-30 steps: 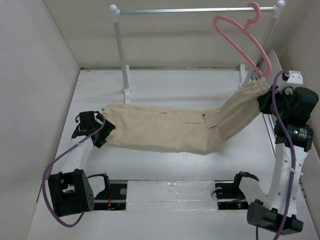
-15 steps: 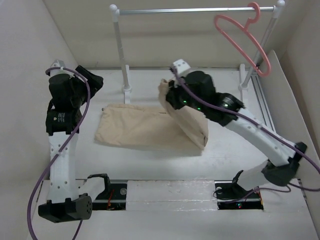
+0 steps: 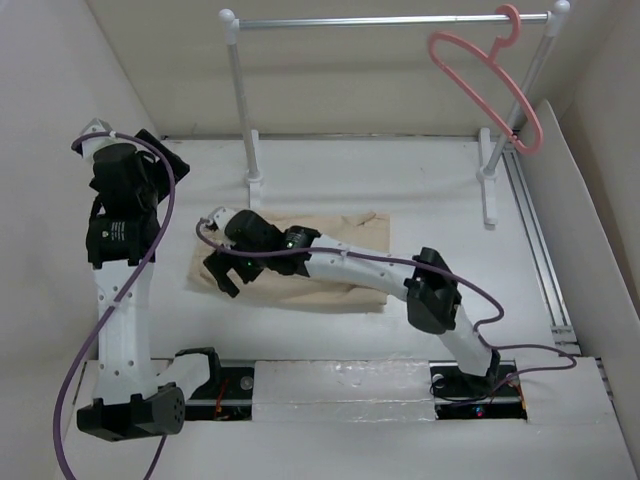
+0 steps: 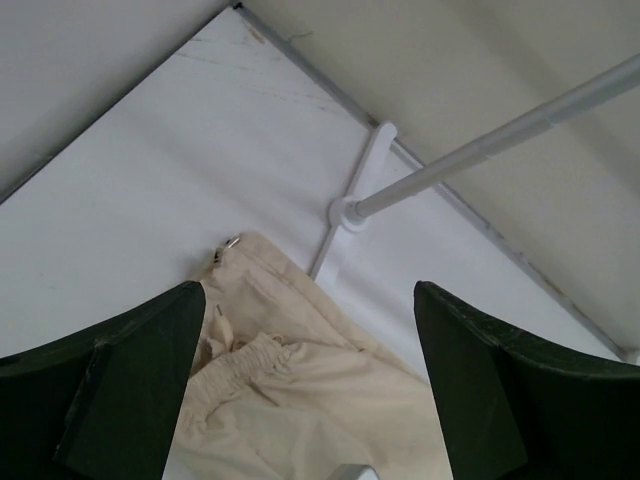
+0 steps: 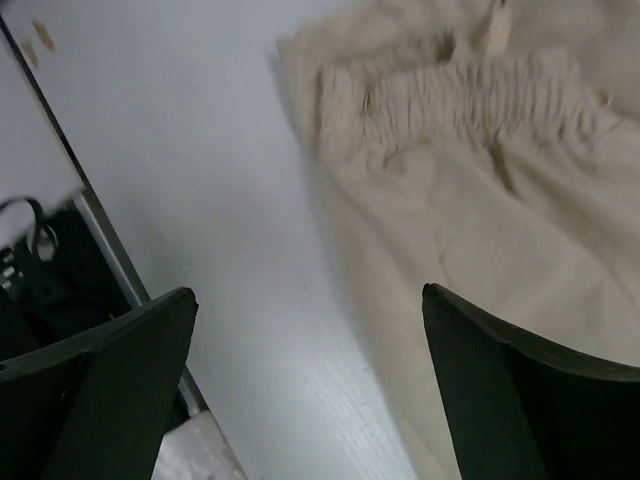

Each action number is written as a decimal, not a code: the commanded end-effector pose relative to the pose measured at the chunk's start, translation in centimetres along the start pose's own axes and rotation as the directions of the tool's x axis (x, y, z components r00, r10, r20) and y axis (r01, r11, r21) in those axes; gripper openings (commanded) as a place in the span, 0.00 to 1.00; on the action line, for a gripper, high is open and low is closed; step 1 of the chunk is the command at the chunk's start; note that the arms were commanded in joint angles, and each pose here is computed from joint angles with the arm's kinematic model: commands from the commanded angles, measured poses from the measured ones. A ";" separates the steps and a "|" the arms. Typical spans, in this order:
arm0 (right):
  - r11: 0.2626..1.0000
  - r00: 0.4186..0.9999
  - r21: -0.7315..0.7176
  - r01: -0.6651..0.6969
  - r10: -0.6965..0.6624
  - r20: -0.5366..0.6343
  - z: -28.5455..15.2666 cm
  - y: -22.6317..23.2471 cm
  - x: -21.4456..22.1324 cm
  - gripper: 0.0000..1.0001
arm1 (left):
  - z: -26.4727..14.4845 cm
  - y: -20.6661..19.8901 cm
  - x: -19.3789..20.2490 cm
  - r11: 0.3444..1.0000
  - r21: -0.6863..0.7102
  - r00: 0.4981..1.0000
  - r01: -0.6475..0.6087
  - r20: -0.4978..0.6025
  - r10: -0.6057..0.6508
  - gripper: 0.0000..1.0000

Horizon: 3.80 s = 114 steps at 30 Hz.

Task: Place the trousers on the hanger
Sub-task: Fold the trousers at the center of the board, then pick up the hanger from the clothesline.

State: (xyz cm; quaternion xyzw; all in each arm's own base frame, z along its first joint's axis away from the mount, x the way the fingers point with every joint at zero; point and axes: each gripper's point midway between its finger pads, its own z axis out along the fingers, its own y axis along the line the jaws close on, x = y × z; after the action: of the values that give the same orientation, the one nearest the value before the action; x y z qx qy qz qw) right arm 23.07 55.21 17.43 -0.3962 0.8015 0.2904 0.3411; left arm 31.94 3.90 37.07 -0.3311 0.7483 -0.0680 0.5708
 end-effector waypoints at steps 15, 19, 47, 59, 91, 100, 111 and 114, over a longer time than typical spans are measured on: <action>0.959 0.991 0.257 -0.119 0.099 0.090 -22.0 -14.3 12.4 0.12 | 6.1 2.5 23.0 0.971 0.162 0.828 -0.177 -0.509 0.236 0.52; 0.949 0.984 0.259 -0.179 0.165 0.074 -20.8 -17.3 17.1 0.29 | 7.3 3.7 27.7 0.969 0.136 0.772 -0.206 -0.587 0.246 0.51; 0.839 0.913 0.543 -0.028 -0.200 0.356 -42.9 -22.0 -5.9 0.00 | -2.1 -13.4 28.5 0.878 0.418 0.833 -0.233 -0.380 0.402 0.31; 0.587 0.921 0.795 -0.153 -0.207 0.330 -57.6 -40.3 -6.3 0.88 | -4.7 -13.8 40.6 0.764 0.582 0.633 -0.278 -0.488 0.601 0.00; 0.567 0.881 0.817 -0.105 -0.329 0.341 -52.5 -40.7 -8.4 0.00 | -12.0 -15.0 28.1 0.698 0.697 0.767 -0.161 -0.357 0.533 0.35; 0.491 0.917 0.860 -0.141 -0.262 0.300 -51.7 -36.9 -3.5 0.00 | -15.4 -22.2 20.1 0.646 0.761 0.847 -0.059 -0.305 0.436 0.57; 0.501 0.938 0.853 -0.146 -0.205 0.281 -47.4 -31.3 2.3 0.00 | -16.6 -32.5 19.8 0.578 0.816 0.855 0.002 -0.301 0.422 0.62; 0.519 0.947 0.839 -0.163 -0.157 0.281 -45.6 -29.5 4.8 0.00 | -17.6 -35.4 20.5 0.563 0.826 0.855 0.016 -0.304 0.421 0.64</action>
State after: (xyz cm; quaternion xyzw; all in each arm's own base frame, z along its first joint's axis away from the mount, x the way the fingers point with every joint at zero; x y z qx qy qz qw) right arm 32.48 4.34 34.66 -0.1646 0.7840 -0.0739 0.5939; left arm 29.13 -38.17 41.69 0.0743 0.7924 -0.3886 0.4642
